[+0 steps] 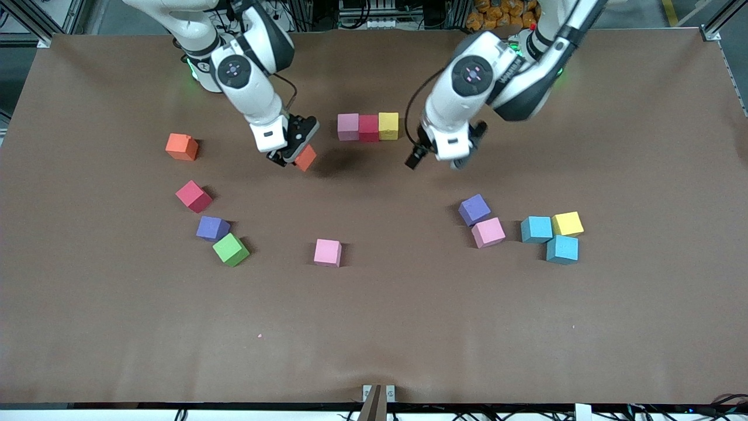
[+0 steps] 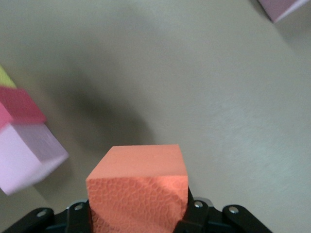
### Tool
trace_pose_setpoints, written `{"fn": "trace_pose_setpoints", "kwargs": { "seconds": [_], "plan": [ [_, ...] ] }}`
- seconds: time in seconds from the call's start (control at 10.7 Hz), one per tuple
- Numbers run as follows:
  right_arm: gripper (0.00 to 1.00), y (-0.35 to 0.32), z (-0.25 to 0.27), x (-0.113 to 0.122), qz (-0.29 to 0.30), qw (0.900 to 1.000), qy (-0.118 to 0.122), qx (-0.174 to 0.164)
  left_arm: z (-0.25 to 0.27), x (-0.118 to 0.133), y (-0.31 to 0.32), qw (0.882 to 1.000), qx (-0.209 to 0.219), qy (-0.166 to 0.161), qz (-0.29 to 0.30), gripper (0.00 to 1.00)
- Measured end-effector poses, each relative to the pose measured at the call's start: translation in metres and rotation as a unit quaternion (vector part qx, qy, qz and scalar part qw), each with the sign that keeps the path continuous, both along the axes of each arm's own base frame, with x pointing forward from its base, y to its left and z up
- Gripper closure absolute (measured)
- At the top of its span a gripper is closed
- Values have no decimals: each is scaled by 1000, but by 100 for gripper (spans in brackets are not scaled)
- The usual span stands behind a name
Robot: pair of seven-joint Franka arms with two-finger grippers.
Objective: Arrange 11 blocks into digit 3
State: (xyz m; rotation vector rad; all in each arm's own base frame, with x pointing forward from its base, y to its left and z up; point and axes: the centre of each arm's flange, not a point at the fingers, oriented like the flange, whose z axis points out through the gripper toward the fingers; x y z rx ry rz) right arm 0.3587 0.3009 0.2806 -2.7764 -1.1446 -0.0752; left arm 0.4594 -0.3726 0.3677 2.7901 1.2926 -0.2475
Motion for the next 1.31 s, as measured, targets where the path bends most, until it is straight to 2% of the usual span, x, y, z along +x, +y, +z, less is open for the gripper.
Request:
{"fn": "trace_pose_setpoints", "kwargs": {
  "seconds": [0.09, 0.19, 0.37, 0.56, 0.75, 0.84, 0.93, 1.12, 1.31],
  "plan": [
    [41, 4, 1, -2, -75, 997, 11, 1, -5, 21, 14, 998, 1, -11, -58, 0],
    [41, 6, 1, -3, -142, 990, 23, 2, -12, 34, 22, 994, -3, -15, -105, 0],
    [41, 24, -4, -14, -258, 965, 54, 2, -27, 52, 31, 987, 5, -22, -161, 0],
    [41, 55, -8, -27, -338, 937, 86, 5, -43, 64, 32, 978, 16, -27, -205, 0],
    [41, 75, -11, -26, -376, 920, 111, 9, -64, 70, 35, 971, 19, -17, -239, 0],
    [41, 81, -16, -22, -387, 915, 117, 7, -76, 75, 43, 969, 25, -10, -246, 0],
    [41, 86, -22, -15, -392, 913, 113, 1, -85, 78, 51, 968, 29, -3, -250, 0],
    [41, 100, -37, -1, -394, 913, 94, -39, -98, 86, 73, 970, 37, 11, -238, 0],
    [41, 117, -51, 10, -398, 911, 91, -65, -104, 95, 101, 975, 40, 18, -220, 0]
  ]
}}
